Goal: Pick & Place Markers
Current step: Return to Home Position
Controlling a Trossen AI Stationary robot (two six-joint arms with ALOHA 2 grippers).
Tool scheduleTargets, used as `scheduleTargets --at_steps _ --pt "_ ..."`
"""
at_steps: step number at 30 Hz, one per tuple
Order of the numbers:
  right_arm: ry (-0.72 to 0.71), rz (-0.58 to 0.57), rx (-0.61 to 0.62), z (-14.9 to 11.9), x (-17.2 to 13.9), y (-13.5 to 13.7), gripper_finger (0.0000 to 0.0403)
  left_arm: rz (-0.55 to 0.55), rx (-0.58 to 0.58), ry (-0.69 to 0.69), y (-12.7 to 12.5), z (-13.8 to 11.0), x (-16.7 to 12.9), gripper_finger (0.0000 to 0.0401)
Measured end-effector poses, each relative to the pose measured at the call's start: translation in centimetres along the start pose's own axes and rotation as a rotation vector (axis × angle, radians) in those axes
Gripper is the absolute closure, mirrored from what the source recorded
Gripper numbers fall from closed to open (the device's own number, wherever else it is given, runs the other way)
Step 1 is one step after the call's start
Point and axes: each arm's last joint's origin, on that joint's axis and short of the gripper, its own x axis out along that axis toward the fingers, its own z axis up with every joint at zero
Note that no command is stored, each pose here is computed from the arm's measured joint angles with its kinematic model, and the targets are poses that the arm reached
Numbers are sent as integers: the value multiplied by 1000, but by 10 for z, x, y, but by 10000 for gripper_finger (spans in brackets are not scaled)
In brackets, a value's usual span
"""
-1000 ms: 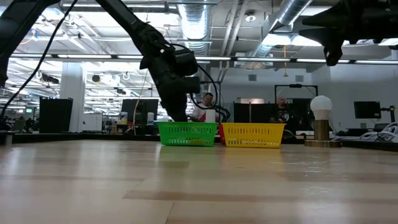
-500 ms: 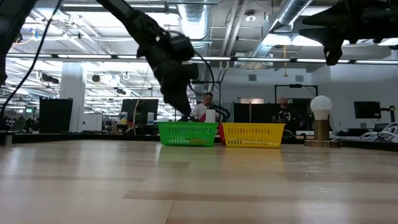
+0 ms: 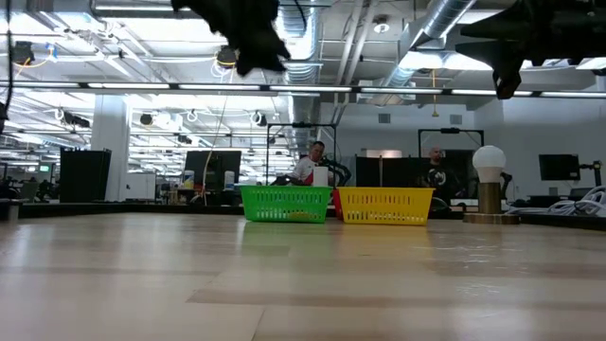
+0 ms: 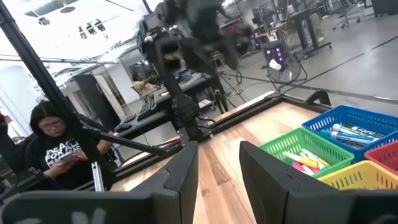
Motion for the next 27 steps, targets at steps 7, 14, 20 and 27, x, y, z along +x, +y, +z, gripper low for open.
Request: scheduleTargets --at_steps 7,14,20,27 --pt "0 -1 0 0 0 0 294 -66 95 -160 -39 11 -57 224" --pt "0 -1 0 0 0 0 294 -133 167 -256 -66 9 -96 226" --pt "0 -1 0 0 0 0 294 -183 178 -275 -78 -15 -114 224" --pt "-2 0 33 0 0 0 294 -273 131 -380 -86 -63 -119 224"
